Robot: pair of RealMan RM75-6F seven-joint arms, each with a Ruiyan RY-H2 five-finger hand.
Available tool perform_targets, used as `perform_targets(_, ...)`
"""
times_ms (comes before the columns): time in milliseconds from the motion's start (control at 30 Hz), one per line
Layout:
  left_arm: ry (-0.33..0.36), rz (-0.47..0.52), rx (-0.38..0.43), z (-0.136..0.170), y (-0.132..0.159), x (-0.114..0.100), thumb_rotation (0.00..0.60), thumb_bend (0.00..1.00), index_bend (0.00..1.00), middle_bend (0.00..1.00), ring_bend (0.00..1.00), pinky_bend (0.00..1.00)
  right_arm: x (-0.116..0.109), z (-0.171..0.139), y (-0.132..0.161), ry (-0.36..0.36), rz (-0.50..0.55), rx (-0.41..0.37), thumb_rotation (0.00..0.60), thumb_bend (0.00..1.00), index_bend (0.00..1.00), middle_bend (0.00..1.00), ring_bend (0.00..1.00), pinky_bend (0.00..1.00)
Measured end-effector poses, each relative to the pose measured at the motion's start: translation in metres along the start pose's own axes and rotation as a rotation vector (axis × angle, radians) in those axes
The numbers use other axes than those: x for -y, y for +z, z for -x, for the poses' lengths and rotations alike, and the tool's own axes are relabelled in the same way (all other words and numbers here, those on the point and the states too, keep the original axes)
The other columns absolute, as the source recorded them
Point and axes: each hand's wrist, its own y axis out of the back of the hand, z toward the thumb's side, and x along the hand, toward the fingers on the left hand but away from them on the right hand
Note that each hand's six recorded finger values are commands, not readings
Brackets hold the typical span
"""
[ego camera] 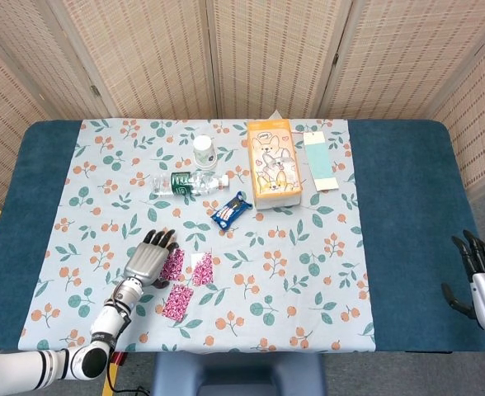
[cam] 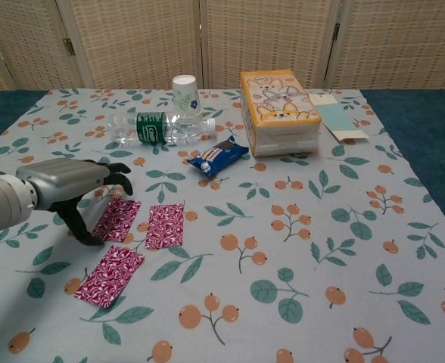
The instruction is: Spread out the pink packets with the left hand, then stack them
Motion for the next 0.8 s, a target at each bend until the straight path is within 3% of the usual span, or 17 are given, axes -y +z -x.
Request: perform_targets(800,-0.038,-0.013,-0.032,-0.005,-0.0022,0.0011,0.6,0.24,0.24,0.02,0.0,0.0,0.0001,-0.0002,-0.0035,-0.001,0.005,0.007,0.6,0.39,0.0,0.0,0.0,0.0)
